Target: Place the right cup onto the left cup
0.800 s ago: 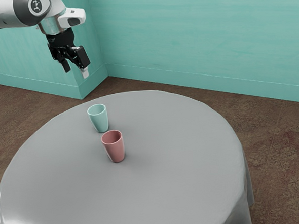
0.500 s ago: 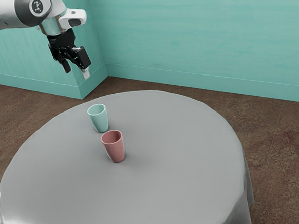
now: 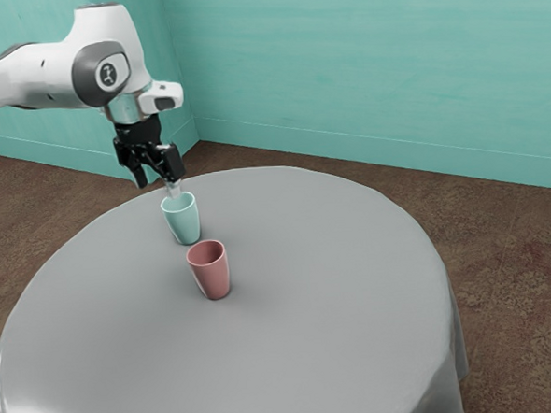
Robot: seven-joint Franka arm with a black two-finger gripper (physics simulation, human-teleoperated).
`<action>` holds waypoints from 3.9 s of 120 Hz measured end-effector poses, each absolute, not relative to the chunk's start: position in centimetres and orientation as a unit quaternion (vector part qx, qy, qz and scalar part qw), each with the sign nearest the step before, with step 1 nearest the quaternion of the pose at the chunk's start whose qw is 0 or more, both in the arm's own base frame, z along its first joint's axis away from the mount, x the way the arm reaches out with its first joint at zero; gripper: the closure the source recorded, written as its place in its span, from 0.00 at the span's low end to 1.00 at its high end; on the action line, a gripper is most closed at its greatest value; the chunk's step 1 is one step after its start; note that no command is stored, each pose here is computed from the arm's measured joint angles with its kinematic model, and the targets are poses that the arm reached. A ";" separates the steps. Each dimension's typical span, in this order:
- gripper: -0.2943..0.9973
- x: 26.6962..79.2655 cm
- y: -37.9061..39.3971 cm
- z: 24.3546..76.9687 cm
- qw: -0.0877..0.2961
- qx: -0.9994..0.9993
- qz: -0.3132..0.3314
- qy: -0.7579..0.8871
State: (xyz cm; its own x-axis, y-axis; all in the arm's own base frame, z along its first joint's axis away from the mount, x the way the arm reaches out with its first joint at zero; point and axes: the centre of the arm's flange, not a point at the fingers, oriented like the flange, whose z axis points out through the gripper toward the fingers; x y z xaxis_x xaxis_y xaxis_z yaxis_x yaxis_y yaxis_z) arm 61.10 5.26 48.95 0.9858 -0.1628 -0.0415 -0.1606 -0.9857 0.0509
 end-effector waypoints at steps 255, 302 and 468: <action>0.84 63.5 6.1 44.6 0.020 0.998 0.028 -0.057; 0.84 63.8 11.4 53.3 0.001 0.998 0.046 -0.030; 0.84 73.1 19.3 43.7 -0.017 0.998 0.055 -0.001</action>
State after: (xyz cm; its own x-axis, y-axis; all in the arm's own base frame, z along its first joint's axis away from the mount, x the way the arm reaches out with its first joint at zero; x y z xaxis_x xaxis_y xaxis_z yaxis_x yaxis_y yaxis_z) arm 73.07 19.32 43.74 0.9940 -0.0037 0.1096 0.0001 -0.9994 -0.0348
